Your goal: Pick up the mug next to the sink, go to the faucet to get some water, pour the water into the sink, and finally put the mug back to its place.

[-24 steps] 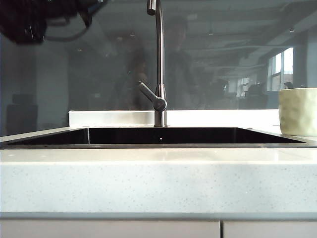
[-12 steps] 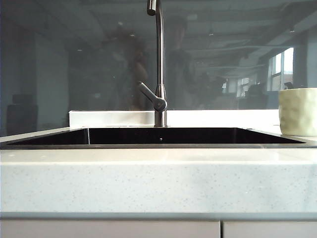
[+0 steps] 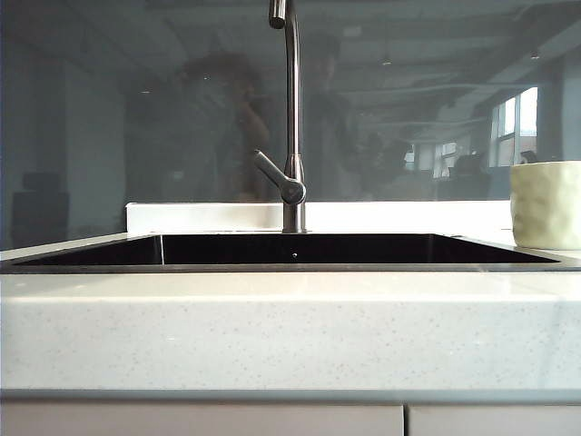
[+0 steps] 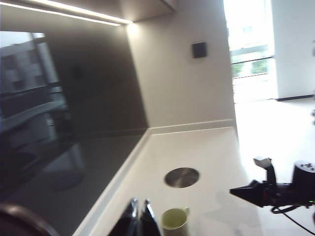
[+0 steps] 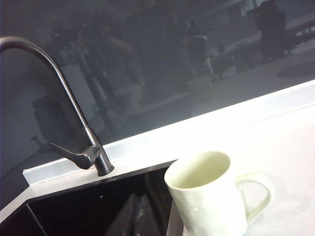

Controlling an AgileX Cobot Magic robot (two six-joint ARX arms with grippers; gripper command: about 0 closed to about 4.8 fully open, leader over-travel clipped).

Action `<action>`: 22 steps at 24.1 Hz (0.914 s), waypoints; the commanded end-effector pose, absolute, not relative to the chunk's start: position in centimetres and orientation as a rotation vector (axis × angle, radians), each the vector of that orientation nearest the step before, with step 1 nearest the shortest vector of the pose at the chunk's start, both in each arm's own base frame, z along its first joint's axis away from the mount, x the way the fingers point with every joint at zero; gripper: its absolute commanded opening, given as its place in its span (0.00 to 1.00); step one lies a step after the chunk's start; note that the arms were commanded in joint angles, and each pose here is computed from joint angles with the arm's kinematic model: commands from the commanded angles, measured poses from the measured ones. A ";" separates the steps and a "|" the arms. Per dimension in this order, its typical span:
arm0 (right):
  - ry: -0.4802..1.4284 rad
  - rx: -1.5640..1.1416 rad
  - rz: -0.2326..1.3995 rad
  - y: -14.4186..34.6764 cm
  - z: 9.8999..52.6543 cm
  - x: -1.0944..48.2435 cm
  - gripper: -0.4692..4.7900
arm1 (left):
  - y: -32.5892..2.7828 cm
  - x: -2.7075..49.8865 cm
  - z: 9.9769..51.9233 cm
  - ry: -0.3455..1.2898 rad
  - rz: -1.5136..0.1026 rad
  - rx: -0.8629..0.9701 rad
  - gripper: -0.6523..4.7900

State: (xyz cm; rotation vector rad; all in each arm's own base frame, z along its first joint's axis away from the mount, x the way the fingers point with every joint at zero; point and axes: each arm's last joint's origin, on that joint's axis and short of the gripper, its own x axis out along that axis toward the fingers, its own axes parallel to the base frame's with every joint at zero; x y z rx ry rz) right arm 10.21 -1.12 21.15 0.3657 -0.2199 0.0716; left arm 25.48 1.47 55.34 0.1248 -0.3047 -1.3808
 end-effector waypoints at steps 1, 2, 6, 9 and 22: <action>-0.229 0.367 0.075 -1.1 21.3 10.0 0.08 | 2.8 21.5 55.6 -0.365 -1.288 0.178 0.13; -0.226 0.368 0.075 -1.1 21.3 9.9 0.08 | 3.2 20.3 55.5 -0.380 -1.251 0.177 0.13; -0.220 0.369 0.074 -1.1 21.2 9.9 0.08 | 4.6 14.9 54.2 -0.444 -1.058 0.154 0.13; -0.208 0.371 0.075 -1.0 21.1 9.9 0.08 | 4.5 12.4 52.1 -0.447 -0.973 0.106 0.13; -0.178 0.473 0.171 -0.6 21.1 9.9 0.08 | -0.6 13.1 38.6 -0.265 -1.274 -0.177 0.13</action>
